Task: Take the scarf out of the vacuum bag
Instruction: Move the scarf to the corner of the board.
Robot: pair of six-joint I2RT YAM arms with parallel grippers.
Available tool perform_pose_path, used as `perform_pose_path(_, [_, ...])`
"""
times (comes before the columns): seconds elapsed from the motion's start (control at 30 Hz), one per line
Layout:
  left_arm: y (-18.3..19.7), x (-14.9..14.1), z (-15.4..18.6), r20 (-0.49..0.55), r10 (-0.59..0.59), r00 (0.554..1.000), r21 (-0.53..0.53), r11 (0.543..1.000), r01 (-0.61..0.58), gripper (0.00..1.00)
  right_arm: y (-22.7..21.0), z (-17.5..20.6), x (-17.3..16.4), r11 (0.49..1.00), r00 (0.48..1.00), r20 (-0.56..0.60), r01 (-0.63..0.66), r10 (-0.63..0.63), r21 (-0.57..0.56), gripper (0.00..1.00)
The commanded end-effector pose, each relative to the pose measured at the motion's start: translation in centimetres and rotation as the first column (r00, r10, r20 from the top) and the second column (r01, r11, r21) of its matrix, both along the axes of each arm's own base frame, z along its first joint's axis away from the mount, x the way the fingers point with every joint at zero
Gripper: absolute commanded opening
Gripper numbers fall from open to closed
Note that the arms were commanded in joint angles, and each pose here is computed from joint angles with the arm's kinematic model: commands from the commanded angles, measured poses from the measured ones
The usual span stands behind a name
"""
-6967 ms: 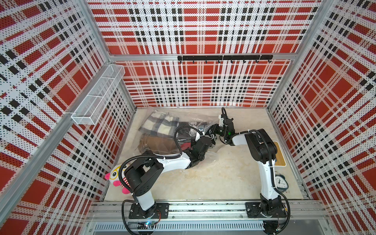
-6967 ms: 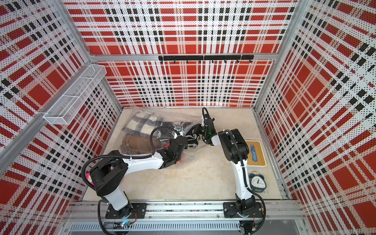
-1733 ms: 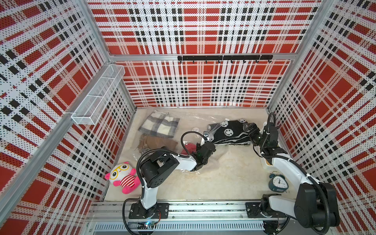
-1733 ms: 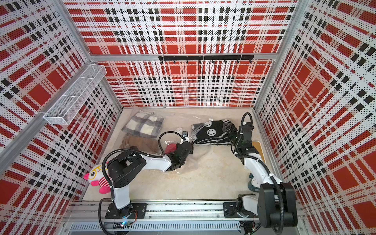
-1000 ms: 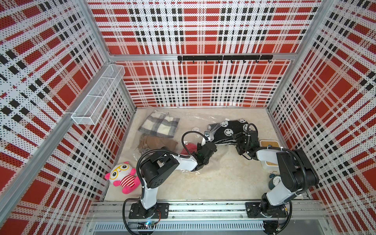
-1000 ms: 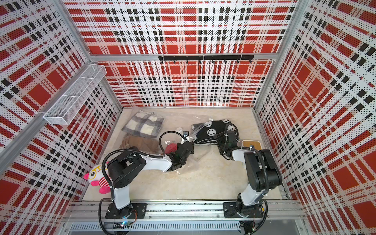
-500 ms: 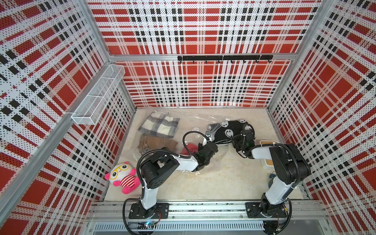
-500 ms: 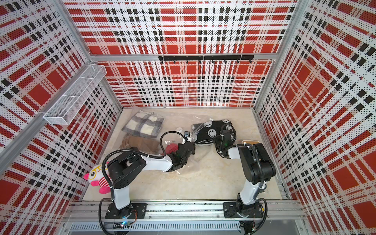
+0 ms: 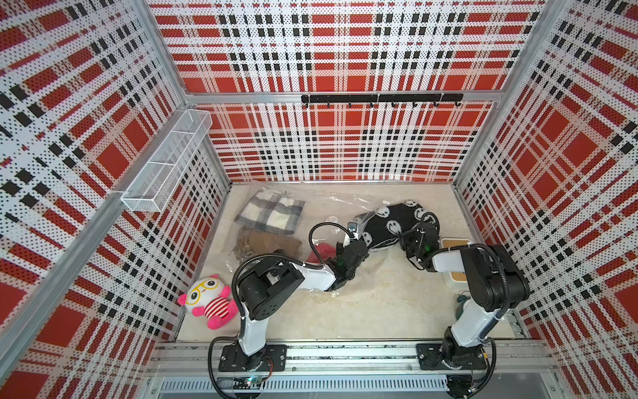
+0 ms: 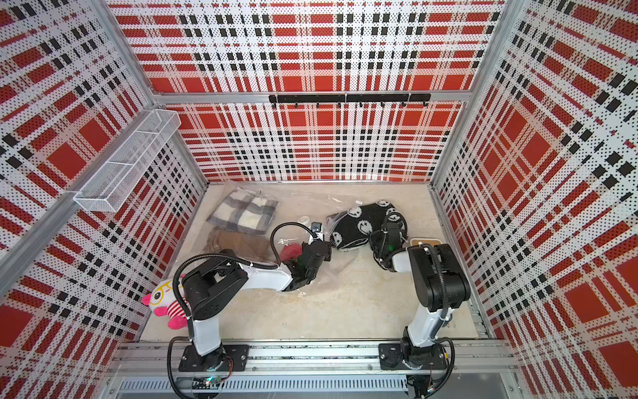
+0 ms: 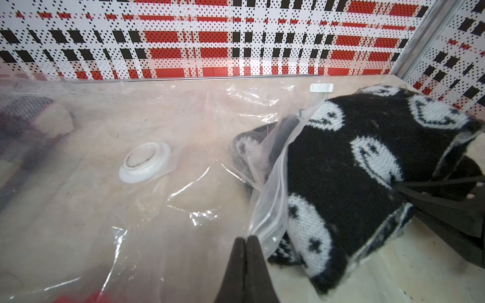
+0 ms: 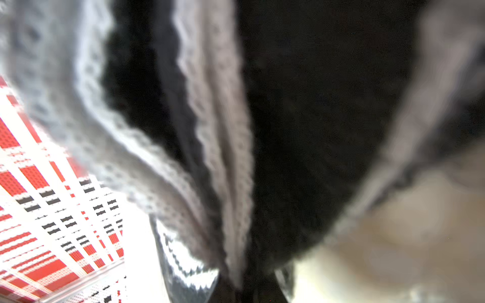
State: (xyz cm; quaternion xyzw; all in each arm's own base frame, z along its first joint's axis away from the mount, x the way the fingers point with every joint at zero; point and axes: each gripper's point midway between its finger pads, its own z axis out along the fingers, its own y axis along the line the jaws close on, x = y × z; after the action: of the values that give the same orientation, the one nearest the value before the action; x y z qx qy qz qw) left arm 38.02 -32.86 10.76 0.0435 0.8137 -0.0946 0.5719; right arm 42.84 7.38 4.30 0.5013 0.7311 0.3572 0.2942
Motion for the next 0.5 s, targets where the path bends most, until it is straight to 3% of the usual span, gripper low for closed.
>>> perform_pose_path(0.0, [0.7,0.4,1.2,0.034,0.035,0.999,-0.034,0.999,-0.034,0.00,-2.7,-0.5,-0.2,0.998,0.998,-0.011,0.062,-0.062,-0.026,0.00])
perform_pose_path(0.47, [1.9,0.9,3.4,0.100,0.116,0.988,-0.015,0.993,-0.115,0.00,-8.1,-0.1,0.7,0.978,0.979,-0.054,0.195,-0.199,-0.068,0.00])
